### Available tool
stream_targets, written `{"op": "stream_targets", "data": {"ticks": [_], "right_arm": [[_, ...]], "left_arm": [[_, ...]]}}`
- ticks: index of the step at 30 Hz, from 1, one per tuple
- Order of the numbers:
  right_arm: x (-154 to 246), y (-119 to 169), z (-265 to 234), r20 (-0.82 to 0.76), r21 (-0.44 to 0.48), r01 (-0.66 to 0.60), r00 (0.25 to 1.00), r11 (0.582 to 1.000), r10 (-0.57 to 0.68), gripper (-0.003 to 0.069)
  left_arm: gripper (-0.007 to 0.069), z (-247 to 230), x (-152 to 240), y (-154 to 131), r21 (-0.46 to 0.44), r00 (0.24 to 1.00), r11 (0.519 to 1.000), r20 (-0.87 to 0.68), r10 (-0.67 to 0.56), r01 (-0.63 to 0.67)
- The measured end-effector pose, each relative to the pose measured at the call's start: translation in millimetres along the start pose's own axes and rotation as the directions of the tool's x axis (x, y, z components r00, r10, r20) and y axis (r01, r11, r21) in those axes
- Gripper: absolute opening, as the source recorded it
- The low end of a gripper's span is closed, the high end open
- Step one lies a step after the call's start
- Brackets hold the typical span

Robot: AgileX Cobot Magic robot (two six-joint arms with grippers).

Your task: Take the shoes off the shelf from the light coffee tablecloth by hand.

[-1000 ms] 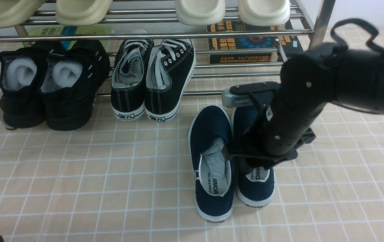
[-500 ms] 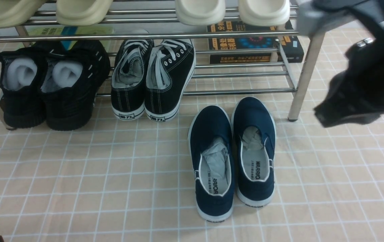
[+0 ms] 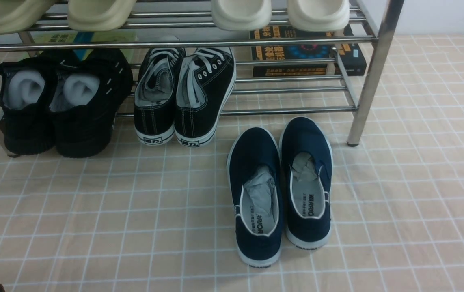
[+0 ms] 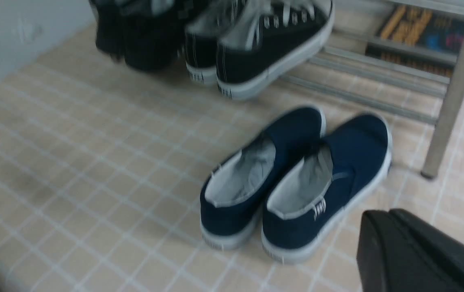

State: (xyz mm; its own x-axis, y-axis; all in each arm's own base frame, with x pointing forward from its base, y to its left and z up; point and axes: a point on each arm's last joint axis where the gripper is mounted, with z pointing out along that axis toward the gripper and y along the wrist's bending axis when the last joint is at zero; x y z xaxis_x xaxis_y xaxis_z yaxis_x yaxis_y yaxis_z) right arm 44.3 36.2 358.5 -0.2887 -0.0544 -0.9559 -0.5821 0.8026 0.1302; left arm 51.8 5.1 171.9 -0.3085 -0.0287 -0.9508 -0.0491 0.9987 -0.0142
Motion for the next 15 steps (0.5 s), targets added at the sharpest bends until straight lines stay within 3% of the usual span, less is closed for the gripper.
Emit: {"op": "stream_targets", "data": {"ticks": [6,15], "right_arm": [[50,-9,19,0.202,-0.006,0.0,0.979,1.0,0.001,-0.0009],[56,-11,25,0.266,-0.001,0.012,0.964,1.0,-0.012,-0.0001]], "left_arm": [[0.024,0,0,0,0.0,1.0,1.0,0.0,0.0,0.0],[0.024,0,0,0,0.0,1.0,1.0,0.0,0.0,0.0]]}}
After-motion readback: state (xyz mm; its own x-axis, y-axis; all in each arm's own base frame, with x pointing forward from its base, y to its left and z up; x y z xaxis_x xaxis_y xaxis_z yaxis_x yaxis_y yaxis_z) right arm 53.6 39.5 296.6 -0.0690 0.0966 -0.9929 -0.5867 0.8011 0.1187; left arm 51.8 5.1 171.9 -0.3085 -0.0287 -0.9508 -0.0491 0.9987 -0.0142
